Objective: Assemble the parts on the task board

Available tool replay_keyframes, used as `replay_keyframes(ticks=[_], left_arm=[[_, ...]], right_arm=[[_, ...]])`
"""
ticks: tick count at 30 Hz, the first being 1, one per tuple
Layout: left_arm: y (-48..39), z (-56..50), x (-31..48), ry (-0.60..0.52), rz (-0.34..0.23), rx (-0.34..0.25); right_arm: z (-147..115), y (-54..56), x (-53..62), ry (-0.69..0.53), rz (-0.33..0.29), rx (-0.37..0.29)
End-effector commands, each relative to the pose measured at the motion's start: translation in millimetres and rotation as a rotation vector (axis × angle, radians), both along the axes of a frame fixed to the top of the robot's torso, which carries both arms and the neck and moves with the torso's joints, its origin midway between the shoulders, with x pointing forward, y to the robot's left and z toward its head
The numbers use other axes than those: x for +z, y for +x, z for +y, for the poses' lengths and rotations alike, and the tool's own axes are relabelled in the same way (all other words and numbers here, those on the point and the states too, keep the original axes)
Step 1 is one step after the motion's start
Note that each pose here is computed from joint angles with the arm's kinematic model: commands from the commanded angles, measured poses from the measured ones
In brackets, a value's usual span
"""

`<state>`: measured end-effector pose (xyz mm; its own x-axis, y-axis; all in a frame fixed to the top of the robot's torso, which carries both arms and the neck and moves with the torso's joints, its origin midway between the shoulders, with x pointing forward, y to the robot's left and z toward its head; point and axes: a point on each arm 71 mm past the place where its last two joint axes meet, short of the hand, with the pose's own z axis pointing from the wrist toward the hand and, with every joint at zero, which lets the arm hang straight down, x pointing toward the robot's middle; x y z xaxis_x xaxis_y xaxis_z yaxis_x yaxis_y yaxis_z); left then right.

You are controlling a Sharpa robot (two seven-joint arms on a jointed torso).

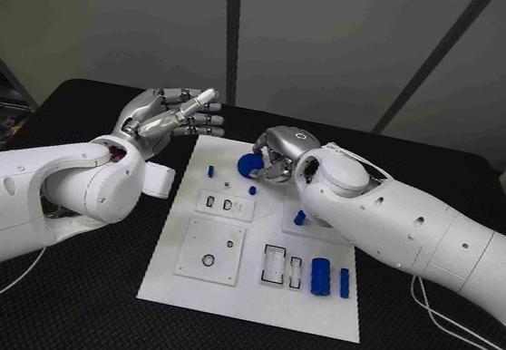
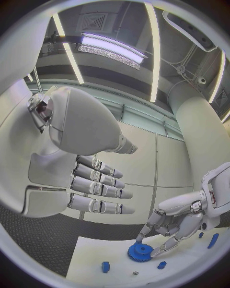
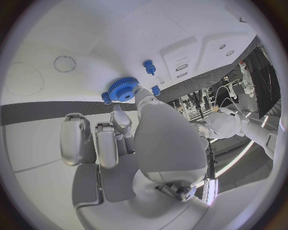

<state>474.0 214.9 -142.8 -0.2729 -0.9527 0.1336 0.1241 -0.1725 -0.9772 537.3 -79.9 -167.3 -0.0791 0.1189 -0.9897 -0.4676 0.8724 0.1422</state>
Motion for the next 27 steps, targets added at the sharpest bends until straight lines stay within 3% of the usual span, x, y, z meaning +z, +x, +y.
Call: replay_keyframes(ticks=[1,16,27], left_arm=[[0.0,-1.2,2.0,-0.002,-0.012,-0.012],[0.2,-0.3,1.8,0.000,-0.011,-0.008],[0.5,-0.3,1.6,0.000,-0.010,-0.009]], right_arm=[[1.0,0.0,-0.5,-0.007,0.019,0.005],[-1.1,-0.3,-5.8,0.008,0.109,0.014],[-8.0,1.4,-5.5,0.014,0.103,-0.012]])
